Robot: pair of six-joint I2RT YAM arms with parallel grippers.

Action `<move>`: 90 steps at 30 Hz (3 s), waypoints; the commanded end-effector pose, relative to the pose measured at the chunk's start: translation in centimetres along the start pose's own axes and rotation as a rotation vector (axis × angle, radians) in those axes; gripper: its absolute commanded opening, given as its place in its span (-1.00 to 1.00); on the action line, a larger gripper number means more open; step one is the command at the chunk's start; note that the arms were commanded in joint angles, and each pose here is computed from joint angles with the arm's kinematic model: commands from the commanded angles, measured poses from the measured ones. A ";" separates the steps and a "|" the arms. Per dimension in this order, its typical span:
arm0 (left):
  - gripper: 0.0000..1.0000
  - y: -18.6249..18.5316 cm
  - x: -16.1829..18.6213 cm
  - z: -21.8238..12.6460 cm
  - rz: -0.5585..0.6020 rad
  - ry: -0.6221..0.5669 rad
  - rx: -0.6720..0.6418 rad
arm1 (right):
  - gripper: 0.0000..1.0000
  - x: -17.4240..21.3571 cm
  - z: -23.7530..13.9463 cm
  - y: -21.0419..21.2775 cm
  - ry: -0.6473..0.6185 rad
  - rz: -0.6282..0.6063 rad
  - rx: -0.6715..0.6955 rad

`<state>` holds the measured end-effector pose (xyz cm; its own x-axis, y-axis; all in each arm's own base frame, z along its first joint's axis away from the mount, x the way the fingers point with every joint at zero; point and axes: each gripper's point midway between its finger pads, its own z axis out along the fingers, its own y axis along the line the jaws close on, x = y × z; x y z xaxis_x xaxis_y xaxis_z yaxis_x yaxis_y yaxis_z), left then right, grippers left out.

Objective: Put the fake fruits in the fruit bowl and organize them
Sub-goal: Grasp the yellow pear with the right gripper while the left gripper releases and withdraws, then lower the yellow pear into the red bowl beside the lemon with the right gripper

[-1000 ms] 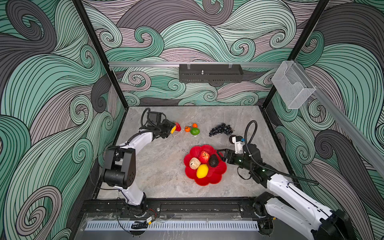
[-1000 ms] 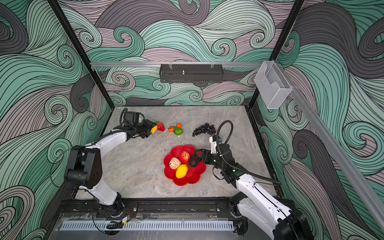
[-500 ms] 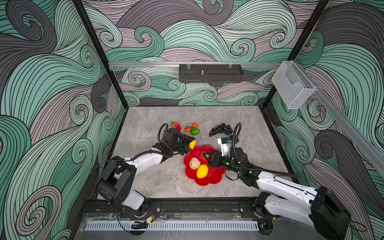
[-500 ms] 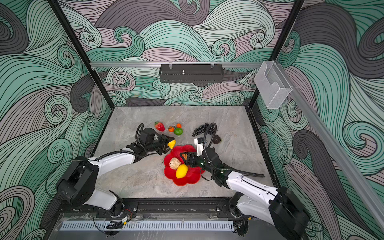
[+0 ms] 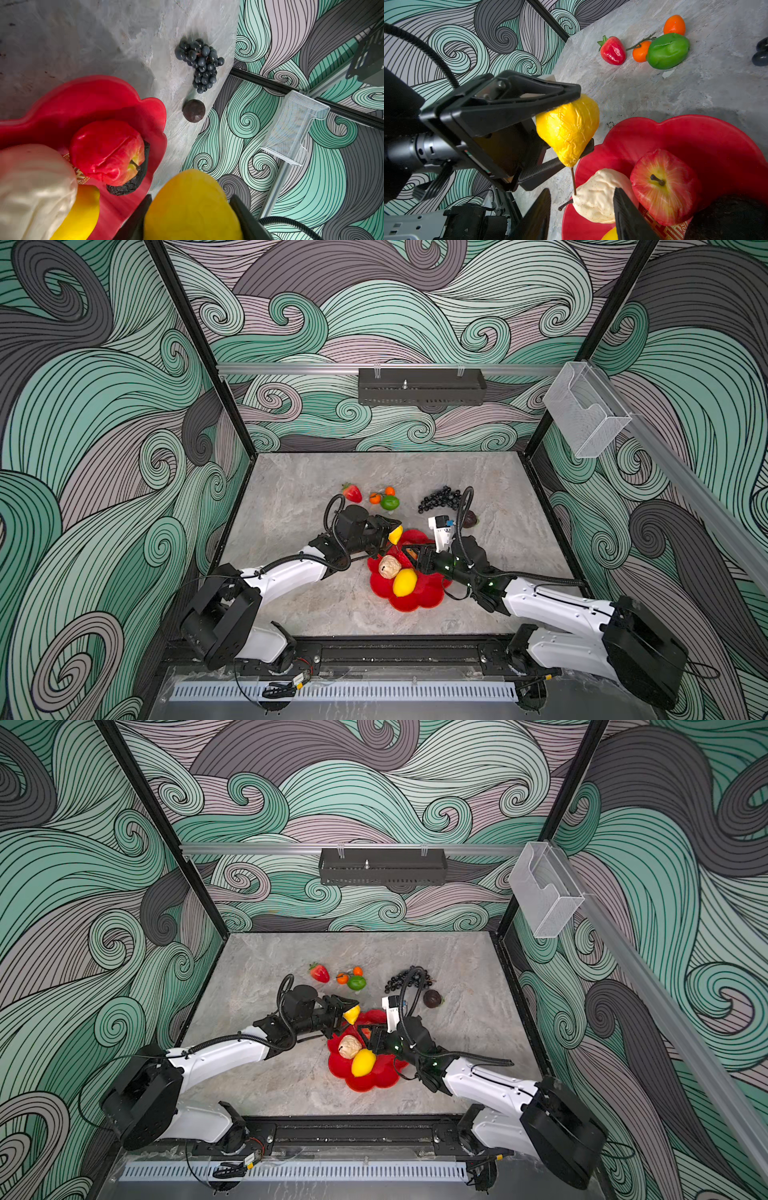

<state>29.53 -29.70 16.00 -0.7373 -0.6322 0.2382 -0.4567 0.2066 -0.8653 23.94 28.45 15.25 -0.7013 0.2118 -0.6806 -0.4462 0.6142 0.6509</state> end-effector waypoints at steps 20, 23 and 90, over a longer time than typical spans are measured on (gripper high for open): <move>0.11 -0.9 1.2 -0.4 0.000 -0.014 0.050 | -0.63 1.2 1.3 1.8 0.021 -0.027 -0.071; 0.11 -0.9 1.3 -0.4 0.000 -0.013 0.051 | -0.69 1.2 1.3 1.7 0.021 -0.027 -0.062; 0.89 4.3 -9.0 -12.7 0.614 -0.430 -0.335 | -0.90 10.9 -10.0 -4.1 0.764 -0.131 0.471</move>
<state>28.03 -14.18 15.85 -0.6776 -0.5593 -0.4775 -0.2045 0.7670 -0.6082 12.64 20.51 8.38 -0.9208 -0.3148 -0.2304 -0.3725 0.8848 0.2800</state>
